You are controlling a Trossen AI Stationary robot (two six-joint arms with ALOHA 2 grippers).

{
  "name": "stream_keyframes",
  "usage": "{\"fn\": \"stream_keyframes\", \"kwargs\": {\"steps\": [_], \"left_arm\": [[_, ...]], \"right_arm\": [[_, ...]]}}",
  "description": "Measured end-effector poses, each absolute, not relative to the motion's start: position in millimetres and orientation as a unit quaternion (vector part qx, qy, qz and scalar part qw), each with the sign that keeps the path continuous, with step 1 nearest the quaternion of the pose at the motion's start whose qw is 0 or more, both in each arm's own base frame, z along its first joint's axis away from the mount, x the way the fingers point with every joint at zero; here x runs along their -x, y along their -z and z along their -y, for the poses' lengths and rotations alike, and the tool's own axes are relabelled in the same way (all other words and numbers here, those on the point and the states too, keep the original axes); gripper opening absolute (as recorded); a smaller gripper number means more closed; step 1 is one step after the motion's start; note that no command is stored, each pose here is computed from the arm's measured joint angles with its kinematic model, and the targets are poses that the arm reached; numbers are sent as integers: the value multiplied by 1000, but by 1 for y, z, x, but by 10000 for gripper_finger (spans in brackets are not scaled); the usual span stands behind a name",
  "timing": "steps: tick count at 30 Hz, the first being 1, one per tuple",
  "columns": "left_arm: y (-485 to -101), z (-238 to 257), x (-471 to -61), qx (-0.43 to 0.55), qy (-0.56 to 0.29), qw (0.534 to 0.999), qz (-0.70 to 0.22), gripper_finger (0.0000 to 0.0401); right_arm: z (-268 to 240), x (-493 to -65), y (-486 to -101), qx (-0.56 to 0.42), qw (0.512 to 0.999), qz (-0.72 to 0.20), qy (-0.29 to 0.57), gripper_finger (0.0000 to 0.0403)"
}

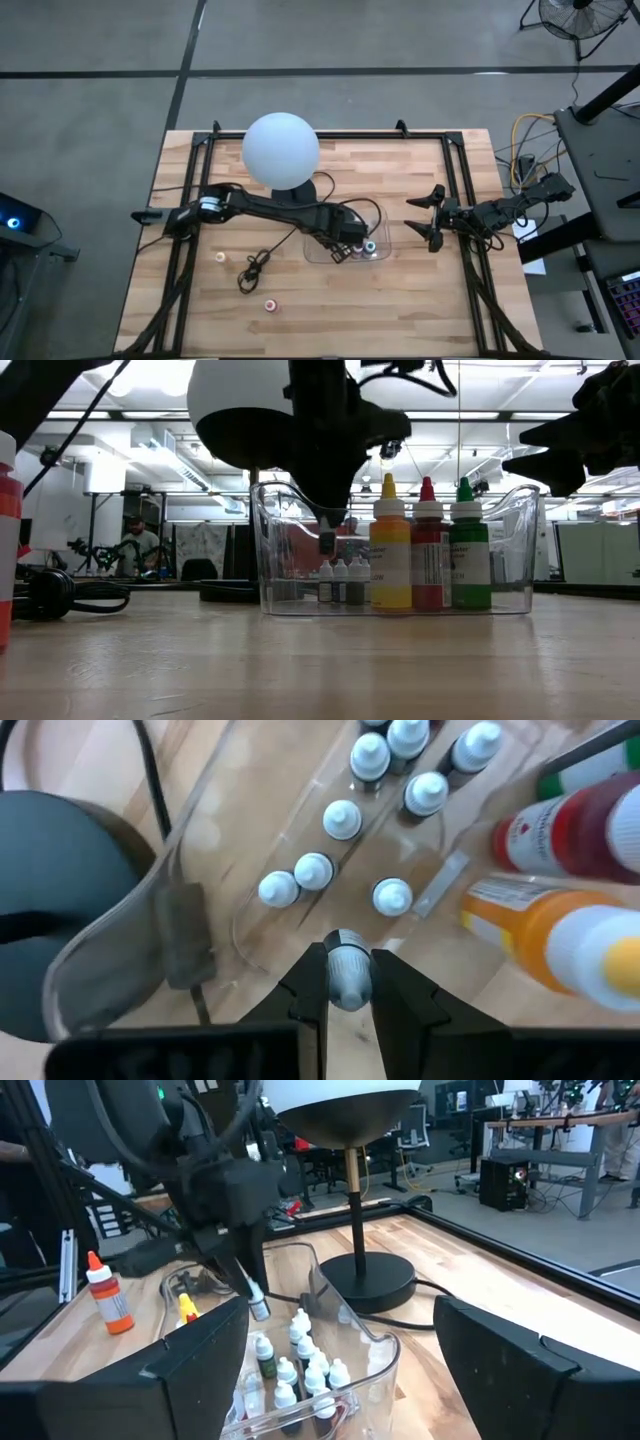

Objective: Pick & Place food coloring
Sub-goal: Put the small brown food coloring bottle into the transparent bin

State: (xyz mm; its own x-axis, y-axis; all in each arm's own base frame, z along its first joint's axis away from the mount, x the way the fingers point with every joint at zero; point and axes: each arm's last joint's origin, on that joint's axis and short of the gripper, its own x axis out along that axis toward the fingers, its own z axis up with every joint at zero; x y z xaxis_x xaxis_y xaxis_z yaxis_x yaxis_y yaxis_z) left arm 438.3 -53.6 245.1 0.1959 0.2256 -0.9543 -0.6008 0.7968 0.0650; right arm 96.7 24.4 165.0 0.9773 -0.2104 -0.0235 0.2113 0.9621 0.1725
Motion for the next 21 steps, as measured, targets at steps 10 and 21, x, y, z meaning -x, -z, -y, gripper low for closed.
{"fn": "stream_keyframes", "kwargs": {"steps": [10,21], "left_arm": [[-220,53,-450,153,-273,754,-577,32],[-202,49,-449,148,-280,748,-583,32]], "right_arm": [[-24,-97,-165,-87,990,-2,107,302],[-24,-97,-165,-87,990,-2,107,310]]}}
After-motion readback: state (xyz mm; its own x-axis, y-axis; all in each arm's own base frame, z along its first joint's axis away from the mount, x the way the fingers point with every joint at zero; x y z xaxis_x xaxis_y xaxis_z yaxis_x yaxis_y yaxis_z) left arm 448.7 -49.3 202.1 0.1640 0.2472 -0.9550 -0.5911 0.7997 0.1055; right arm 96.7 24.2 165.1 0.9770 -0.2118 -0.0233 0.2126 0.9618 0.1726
